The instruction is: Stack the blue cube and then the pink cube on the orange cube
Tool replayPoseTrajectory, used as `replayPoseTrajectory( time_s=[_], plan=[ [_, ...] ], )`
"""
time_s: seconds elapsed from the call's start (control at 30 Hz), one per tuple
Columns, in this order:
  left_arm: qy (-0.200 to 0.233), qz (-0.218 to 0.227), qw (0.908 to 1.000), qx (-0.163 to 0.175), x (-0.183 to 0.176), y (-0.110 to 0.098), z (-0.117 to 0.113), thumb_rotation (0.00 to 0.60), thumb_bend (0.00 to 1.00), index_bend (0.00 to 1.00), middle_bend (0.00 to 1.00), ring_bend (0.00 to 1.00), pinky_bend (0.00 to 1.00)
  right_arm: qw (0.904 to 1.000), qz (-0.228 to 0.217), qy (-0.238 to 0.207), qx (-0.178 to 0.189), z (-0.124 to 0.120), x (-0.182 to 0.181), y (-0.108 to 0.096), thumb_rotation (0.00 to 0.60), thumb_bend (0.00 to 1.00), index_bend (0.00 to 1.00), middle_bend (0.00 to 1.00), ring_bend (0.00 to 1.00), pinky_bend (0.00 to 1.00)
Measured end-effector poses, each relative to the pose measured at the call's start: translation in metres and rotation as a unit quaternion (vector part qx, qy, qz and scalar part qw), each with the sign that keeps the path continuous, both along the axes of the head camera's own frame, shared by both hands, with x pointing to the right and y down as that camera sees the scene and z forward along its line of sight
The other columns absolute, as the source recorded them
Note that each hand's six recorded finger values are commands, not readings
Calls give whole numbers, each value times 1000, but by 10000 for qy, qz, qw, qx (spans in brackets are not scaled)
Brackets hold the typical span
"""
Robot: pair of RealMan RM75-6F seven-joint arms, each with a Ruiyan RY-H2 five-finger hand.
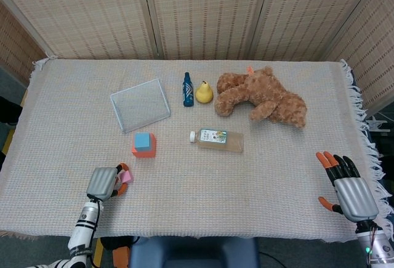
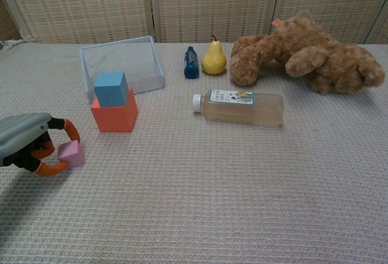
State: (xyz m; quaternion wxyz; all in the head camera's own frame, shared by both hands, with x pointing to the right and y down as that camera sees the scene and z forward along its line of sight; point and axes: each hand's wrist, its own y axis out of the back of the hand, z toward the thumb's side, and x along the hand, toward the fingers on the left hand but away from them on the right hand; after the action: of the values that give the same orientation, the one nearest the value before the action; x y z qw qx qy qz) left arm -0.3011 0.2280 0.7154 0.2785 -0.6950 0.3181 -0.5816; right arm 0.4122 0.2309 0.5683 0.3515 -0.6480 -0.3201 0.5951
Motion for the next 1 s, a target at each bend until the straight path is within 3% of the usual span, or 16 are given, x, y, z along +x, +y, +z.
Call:
replayPoseTrajectory(
  time_s=[0.23, 0.47, 0.67, 0.83, 1.0],
  plan=[
    [26, 8, 9998, 187, 1, -3, -4, 600, 309, 679, 1000, 1000, 1000, 10000, 3, 1, -10, 0, 0, 0, 600, 84, 0, 0, 0, 0],
    [199, 113, 9986, 487, 0, -11, -26, 600, 310, 697, 1000, 1000, 1000, 10000, 12, -4, -12, 0, 1, 0, 600, 83, 0, 0, 0, 0],
    [518, 227, 9971, 504, 0, -27, -66, 600, 317, 694, 1000, 1000, 1000, 10000, 1, -12, -19, 0, 0, 0, 600, 84, 0, 0, 0, 0],
    [723, 495, 9943, 614, 10, -59, -100, 600, 319, 691, 1000, 1000, 1000, 10000, -30, -7, -50, 2, -3, 2, 600, 84, 0, 0, 0, 0],
    [827, 621, 9932, 537, 27, -85, -103, 600, 321, 683, 1000, 1000, 1000, 10000, -16, 12, -23, 2, -3, 1, 600, 84, 0, 0, 0, 0]
  ],
)
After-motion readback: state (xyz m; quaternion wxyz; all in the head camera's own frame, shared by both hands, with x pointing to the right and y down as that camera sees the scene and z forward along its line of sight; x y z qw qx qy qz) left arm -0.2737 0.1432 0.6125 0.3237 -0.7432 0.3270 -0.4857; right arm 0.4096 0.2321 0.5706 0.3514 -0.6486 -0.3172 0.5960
